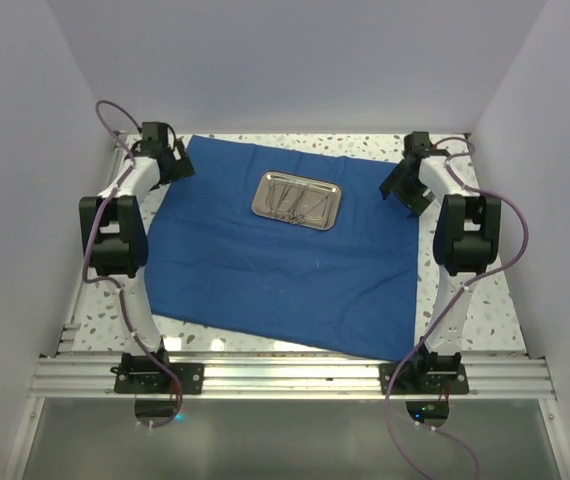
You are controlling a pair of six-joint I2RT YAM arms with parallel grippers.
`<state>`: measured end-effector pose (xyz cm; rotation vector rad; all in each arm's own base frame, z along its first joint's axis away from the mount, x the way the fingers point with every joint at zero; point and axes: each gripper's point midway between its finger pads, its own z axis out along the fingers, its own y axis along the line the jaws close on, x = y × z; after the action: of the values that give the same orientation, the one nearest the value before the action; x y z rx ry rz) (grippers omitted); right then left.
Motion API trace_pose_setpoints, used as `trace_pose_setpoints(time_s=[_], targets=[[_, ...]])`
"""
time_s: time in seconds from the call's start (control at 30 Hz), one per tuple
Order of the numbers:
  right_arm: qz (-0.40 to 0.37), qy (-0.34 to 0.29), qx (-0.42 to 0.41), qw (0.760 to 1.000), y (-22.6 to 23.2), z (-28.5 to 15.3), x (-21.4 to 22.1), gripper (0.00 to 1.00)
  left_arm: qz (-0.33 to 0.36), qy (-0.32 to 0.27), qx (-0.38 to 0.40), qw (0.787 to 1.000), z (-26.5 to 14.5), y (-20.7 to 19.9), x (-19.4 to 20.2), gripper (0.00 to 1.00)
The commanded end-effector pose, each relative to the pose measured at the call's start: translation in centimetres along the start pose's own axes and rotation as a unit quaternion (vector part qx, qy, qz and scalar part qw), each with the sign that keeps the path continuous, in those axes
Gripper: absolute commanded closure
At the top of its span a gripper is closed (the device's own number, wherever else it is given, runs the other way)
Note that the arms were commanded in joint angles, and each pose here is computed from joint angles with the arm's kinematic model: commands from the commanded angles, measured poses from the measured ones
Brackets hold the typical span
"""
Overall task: Open and lay out the surgical kit
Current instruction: Adjust the surgical kit at the center of the board.
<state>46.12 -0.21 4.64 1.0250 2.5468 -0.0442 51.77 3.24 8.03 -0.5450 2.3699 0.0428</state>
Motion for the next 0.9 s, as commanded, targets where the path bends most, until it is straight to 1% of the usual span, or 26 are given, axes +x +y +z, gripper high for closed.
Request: trace_pose_setpoints(time_s=[0.0, 0.03, 0.07, 0.1, 0.13, 0.17, 0.2, 0.23, 0.27, 0.3, 0.33, 0.37, 0.4, 0.43, 0.47, 0.5, 0.53, 0.57, 0.6, 0.73, 0.77, 0.8, 0.87], targets=[[0.009, -0.022, 0.010, 1.000, 1.0, 0.9, -1.9, 0.14, 0.004, 0.004, 0.008, 1.000, 4.1, -0.6, -1.0, 0.05], [0.004, -0.013, 0.015, 1.000, 1.0, 2.1, -1.6, 0.15, 0.008, 0.010, 0.010, 1.000, 5.8, -1.0, -1.2, 0.07], [0.004, -0.016, 0.009, 1.000, 1.6, 2.1, -2.1, 0.16, 0.011, 0.018, 0.012, 1.000, 6.6, -1.3, -1.0, 0.07], [0.016, -0.013, 0.014, 1.000, 0.8, 2.7, -2.9, 0.17, 0.013, 0.038, 0.008, 0.999, 7.1, -1.1, -0.3, 0.08], [0.014, -0.002, 0.022, 1.000, 0.7, 3.8, -2.4, 0.19, 0.013, 0.041, 0.011, 0.999, 8.2, -1.5, -0.4, 0.09], [0.015, -0.005, 0.020, 1.000, 1.1, 3.7, -3.0, 0.22, 0.015, 0.047, 0.010, 0.999, 8.6, -1.6, -0.2, 0.10], [0.016, -0.001, 0.015, 1.000, 1.4, 4.2, -2.9, 0.26, 0.015, 0.054, 0.008, 0.998, 8.9, -1.5, 0.0, 0.14], [0.017, 0.001, 0.008, 1.000, 1.9, 4.5, -2.9, 0.38, 0.016, 0.055, 0.010, 0.998, 9.3, -1.6, 0.0, 0.18], [0.017, 0.006, 0.003, 1.000, 2.4, 5.5, -2.9, 0.44, 0.016, 0.056, 0.012, 0.998, 9.5, -1.7, 0.1, 0.24], [0.018, 0.014, -0.009, 1.000, 3.0, 5.8, -2.7, 0.51, 0.016, 0.058, 0.014, 0.998, 9.6, -1.7, 0.1, 0.38], [0.019, 0.019, -0.017, 0.999, 3.5, 6.1, -2.7, 0.62, 0.015, 0.059, 0.015, 0.998, 9.6, -1.6, 0.2, 0.45], [0.020, 0.023, -0.023, 0.999, 4.2, 7.1, -2.8, 0.69, 0.016, 0.063, 0.014, 0.998, 9.6, -1.6, 0.4, 0.52], [0.021, 0.026, -0.029, 0.999, 4.6, 7.4, -2.9, 0.74, 0.014, 0.065, 0.011, 0.998, 9.7, -1.2, 0.5, 0.74], [0.021, 0.034, -0.039, 0.998, 5.2, 7.8, -2.8, 0.81, 0.011, 0.068, 0.009, 0.998, 9.7, -1.0, 0.7, 0.89], [0.022, 0.032, -0.048, 0.998, 5.9, 8.4, -3.3, 0.98, 0.007, 0.069, 0.004, 0.998, 9.7, -0.7, 0.7, 1.00], [0.023, 0.030, -0.052, 0.998, 6.3, 8.7, -3.5, 1.00, 0.003, 0.073, -0.011, 0.997, 9.6, 0.1, 0.9, 1.00], [0.020, 0.026, -0.055, 0.998, 6.6, 8.9, -3.9, 1.00, -0.005, 0.072, -0.018, 0.997, 9.4, 0.5, 0.7, 1.00], [0.019, 0.011, -0.057, 0.998, 7.3, 8.1, -5.2, 1.00, -0.009, 0.069, -0.023, 0.997, 9.2, 0.9, 0.5, 1.00], [0.018, 0.013, -0.047, 0.999, 6.9, 8.9, -5.2, 1.00, -0.014, 0.070, -0.030, 0.997, 9.2, 1.6, 0.6, 1.00], [0.022, -0.008, -0.046, 0.999, 6.7, 7.3, -7.0, 1.00, -0.022, 0.044, -0.020, 0.999, 7.7, 1.4, -1.6, 1.00], [0.018, -0.006, -0.049, 0.999, 6.5, 7.5, -6.7, 0.98, -0.024, 0.038, -0.017, 0.999, 7.3, 1.2, -2.2, 1.00], [0.014, -0.008, -0.054, 0.998, 6.6, 7.1, -6.7, 0.83, -0.027, 0.030, -0.013, 0.999, 7.0, 1.0, -2.9, 0.84], [-0.004, -0.025, -0.081, 0.996, 7.1, 5.3, -7.3, 0.43, -0.030, 0.008, -0.001, 1.000, 5.6, 0.3, -4.6, 0.49]])
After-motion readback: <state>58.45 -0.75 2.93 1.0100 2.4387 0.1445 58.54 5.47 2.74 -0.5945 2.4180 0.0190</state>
